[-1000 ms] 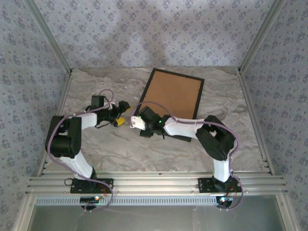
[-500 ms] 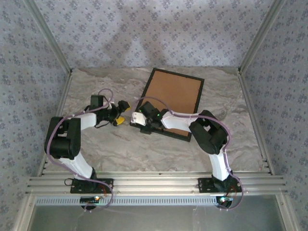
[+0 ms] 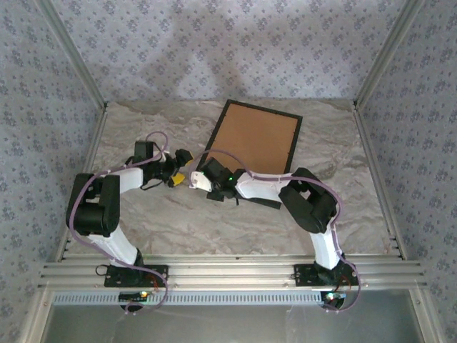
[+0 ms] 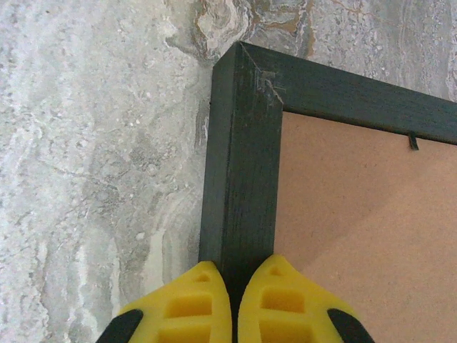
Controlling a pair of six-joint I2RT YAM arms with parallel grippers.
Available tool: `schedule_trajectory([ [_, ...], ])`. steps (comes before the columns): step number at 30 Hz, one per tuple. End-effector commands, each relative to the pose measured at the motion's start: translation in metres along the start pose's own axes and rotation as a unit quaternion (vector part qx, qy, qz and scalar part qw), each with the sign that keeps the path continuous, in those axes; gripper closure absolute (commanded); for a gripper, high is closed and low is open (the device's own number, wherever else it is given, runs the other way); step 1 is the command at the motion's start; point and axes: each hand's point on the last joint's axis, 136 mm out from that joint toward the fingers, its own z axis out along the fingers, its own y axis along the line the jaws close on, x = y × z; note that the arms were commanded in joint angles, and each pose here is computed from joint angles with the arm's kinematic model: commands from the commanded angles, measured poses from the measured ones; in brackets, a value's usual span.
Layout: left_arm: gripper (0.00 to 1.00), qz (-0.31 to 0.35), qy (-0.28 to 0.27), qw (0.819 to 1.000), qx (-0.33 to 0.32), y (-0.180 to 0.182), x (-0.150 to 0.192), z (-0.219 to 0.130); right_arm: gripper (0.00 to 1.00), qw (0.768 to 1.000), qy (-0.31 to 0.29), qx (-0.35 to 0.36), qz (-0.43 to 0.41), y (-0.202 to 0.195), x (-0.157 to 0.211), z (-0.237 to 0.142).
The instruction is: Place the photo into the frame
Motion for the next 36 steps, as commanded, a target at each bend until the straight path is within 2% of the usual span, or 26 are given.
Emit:
schedule_trajectory([
  [1,0.02,0.004,0.006,1.000,0.010,-0.002,0.002,0.000,1.00,0.996,0.061,-0.067,-0.008,0.036,0.040,0.008],
  [7,0.01,0.001,0.013,1.000,0.010,0.001,0.006,0.002,1.00,0.992,0.028,-0.120,0.007,0.041,0.019,-0.017],
  [18,0.02,0.005,0.035,0.999,0.017,-0.003,0.015,0.009,1.00,0.994,0.005,-0.109,0.015,0.026,0.005,-0.034],
  [36,0.01,0.006,0.054,0.998,0.022,-0.006,0.023,0.019,1.00,0.995,0.001,-0.101,0.021,0.020,0.001,-0.037],
])
